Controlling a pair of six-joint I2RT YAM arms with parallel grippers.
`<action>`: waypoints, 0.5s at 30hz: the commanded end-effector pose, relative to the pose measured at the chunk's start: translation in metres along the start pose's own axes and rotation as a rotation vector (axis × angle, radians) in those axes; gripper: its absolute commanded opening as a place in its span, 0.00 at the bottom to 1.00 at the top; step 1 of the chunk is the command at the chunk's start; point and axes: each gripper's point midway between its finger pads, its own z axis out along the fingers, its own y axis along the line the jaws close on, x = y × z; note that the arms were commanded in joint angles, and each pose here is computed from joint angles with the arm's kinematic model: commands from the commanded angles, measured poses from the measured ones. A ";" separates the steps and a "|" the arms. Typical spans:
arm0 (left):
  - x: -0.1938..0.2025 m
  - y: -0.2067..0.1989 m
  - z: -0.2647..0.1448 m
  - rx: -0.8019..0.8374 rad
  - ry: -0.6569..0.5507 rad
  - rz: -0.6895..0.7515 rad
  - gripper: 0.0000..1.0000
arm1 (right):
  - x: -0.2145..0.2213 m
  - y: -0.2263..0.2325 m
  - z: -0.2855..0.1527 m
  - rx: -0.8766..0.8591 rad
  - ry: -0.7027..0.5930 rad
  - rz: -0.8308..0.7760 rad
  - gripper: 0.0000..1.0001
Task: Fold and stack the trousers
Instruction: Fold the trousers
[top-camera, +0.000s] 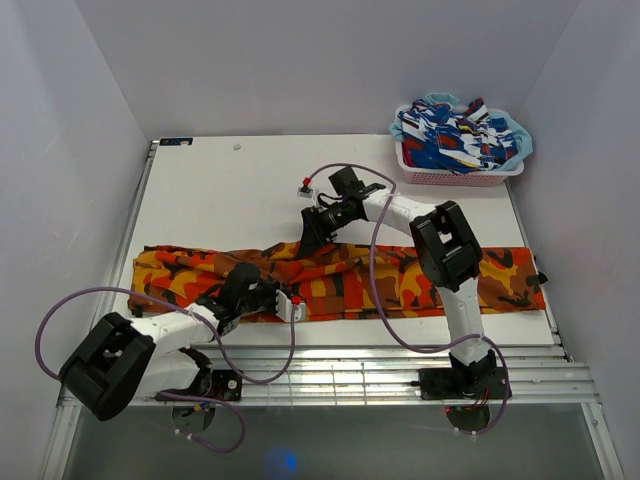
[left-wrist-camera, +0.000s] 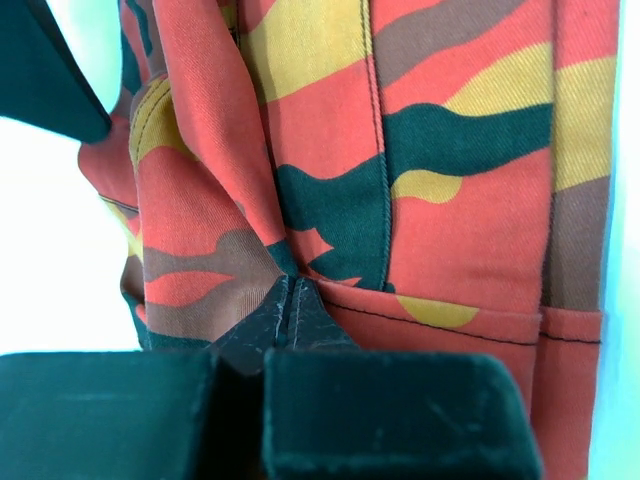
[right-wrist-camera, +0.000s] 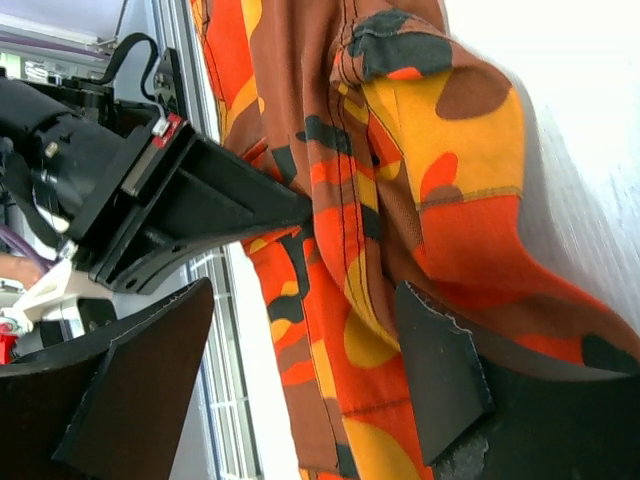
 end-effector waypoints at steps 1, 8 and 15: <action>0.027 -0.048 -0.005 0.107 0.098 0.020 0.00 | 0.002 -0.003 0.018 -0.037 0.007 0.017 0.79; 0.030 -0.054 -0.007 0.101 0.115 0.022 0.00 | 0.005 -0.026 0.044 -0.051 0.008 0.086 0.84; 0.029 -0.056 -0.010 0.093 0.112 0.040 0.00 | -0.007 -0.007 0.061 -0.139 -0.020 0.102 0.82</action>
